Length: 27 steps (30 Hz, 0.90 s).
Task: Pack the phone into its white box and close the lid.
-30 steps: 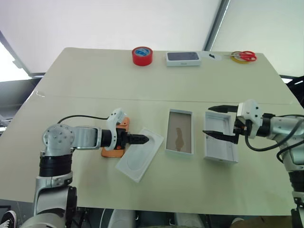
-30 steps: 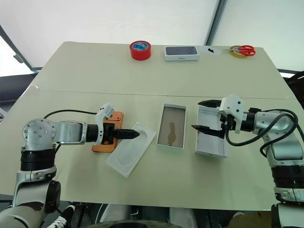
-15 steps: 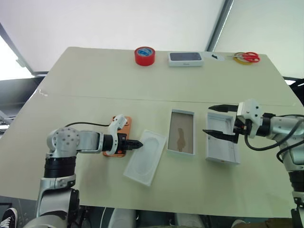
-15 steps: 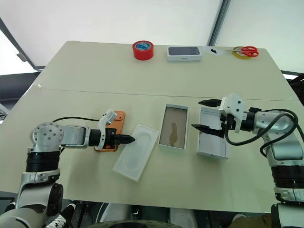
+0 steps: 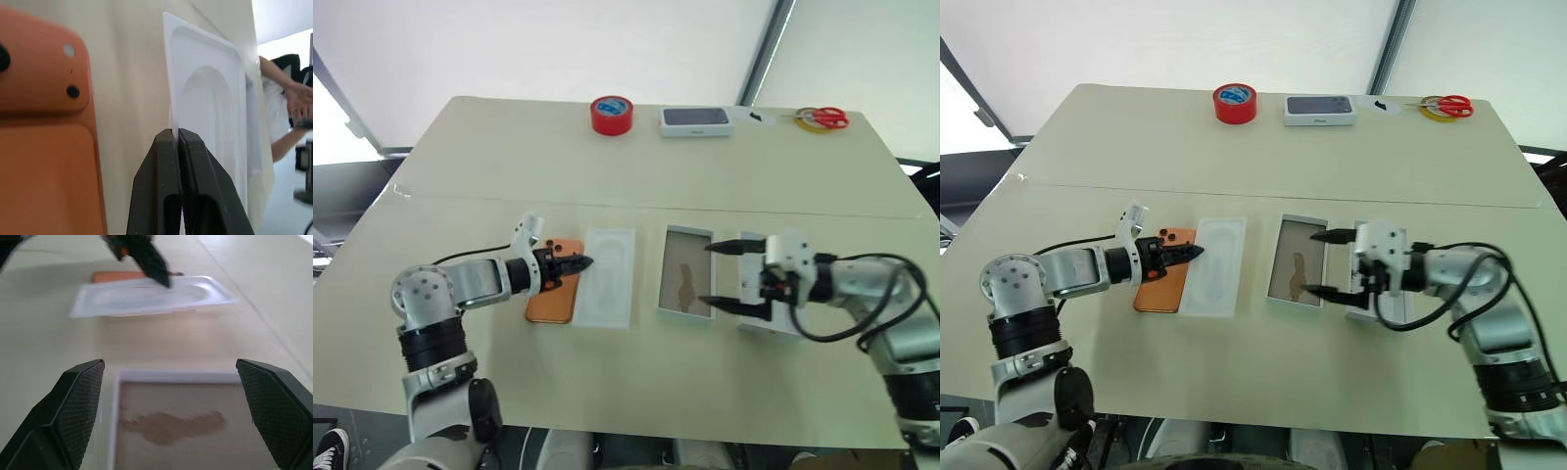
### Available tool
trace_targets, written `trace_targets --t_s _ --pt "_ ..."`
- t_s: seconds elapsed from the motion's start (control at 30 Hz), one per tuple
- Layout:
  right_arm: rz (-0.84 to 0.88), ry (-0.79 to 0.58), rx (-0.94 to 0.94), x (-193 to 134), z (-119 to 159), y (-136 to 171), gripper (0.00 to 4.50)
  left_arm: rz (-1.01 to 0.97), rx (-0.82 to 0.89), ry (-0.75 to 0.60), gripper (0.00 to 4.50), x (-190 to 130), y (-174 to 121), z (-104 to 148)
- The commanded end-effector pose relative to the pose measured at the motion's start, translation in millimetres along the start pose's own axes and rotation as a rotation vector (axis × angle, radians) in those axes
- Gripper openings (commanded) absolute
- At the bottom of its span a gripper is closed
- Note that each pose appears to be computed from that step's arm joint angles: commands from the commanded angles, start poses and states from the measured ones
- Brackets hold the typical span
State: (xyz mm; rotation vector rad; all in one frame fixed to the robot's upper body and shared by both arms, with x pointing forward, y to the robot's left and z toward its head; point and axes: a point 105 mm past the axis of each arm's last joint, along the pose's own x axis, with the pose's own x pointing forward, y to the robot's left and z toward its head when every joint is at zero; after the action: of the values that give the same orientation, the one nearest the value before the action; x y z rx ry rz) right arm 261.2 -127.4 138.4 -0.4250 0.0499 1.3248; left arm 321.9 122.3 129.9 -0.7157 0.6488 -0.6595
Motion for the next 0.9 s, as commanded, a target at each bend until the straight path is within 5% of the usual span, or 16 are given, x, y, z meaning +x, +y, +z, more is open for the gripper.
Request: trace_targets --t_s 0.03,0.2,0.27,0.53,0.9 --pt "0.033 0.063 -0.027 13 -10 12 4.5 -0.013 0.023 -0.105 0.03 -6 -11 16" --pt "0.059 0.194 -0.06 14 -40 16 4.5 -0.01 0.073 -0.151 0.03 -9 -17 16" --pt "0.06 0.217 -0.068 13 -46 13 4.0 -0.015 0.088 -0.15 0.0 -9 -20 14" --pt "0.063 0.187 -0.107 27 -39 6 0.11 0.028 0.116 -0.124 0.0 -4 -15 11" --pt "0.075 0.166 -0.14 48 -40 6 0.05 -0.048 0.113 -0.148 0.0 14 -37 32"
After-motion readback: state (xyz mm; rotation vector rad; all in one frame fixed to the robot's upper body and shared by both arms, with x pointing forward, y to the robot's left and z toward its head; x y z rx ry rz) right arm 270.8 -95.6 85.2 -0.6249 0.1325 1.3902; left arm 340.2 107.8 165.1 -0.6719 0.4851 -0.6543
